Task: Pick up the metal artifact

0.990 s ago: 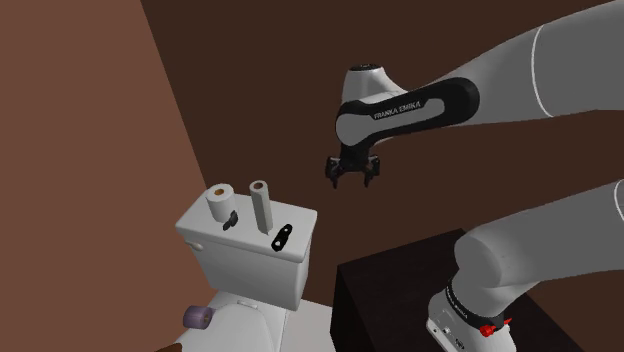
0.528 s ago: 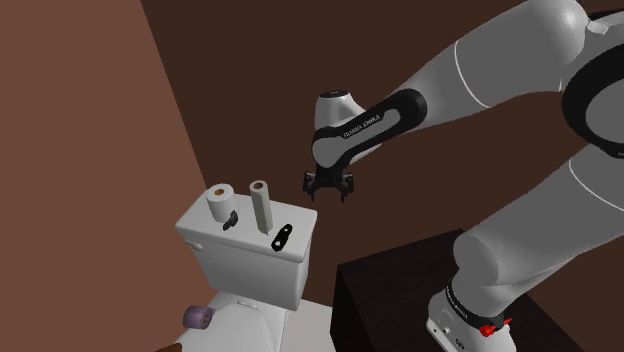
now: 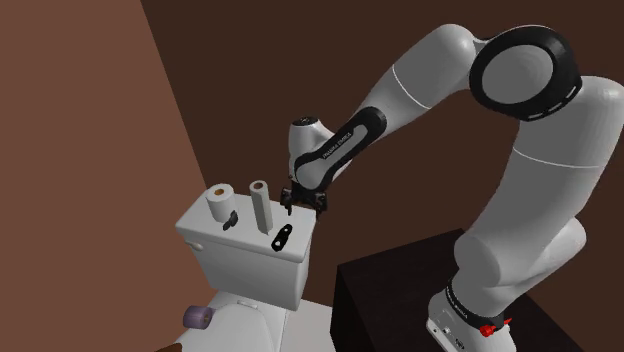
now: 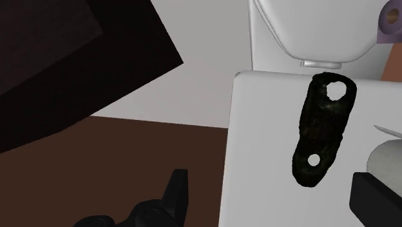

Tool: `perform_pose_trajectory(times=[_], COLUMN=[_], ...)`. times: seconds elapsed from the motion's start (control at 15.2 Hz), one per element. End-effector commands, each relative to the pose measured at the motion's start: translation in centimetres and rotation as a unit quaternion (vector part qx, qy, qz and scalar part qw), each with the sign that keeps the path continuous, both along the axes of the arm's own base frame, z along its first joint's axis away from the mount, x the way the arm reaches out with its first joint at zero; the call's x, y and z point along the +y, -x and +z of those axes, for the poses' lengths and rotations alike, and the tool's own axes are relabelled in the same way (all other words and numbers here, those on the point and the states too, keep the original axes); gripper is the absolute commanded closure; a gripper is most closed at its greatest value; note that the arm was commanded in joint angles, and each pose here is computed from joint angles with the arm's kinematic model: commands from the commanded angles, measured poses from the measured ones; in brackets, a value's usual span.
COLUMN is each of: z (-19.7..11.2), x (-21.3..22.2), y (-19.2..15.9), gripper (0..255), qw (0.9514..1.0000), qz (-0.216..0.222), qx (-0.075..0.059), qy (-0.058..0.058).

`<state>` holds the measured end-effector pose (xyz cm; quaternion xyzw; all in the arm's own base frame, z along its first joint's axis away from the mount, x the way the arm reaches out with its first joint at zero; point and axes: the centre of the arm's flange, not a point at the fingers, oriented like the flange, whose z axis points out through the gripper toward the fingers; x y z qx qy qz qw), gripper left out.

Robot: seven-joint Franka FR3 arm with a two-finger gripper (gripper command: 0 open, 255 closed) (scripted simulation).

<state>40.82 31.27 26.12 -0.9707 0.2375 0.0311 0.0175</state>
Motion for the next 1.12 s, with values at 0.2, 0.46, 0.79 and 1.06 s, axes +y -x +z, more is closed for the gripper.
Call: perform_pose_trajectory(times=[0.2,0.46,0.79,1.06], z=[-4.7,-8.4,-11.0,-12.4], x=[3.8,6.9,6.9,6.9], y=[-2.0,-3.9,-3.9,-3.9], gripper=[0,0,0,0], qw=[0.9992,0.9974,0.9974,0.9974], qz=[-0.039,-0.069,-0.069,-0.069], qx=[0.010,0.018,0.018,0.018], qy=[-0.007,-0.013,-0.013,-0.013])
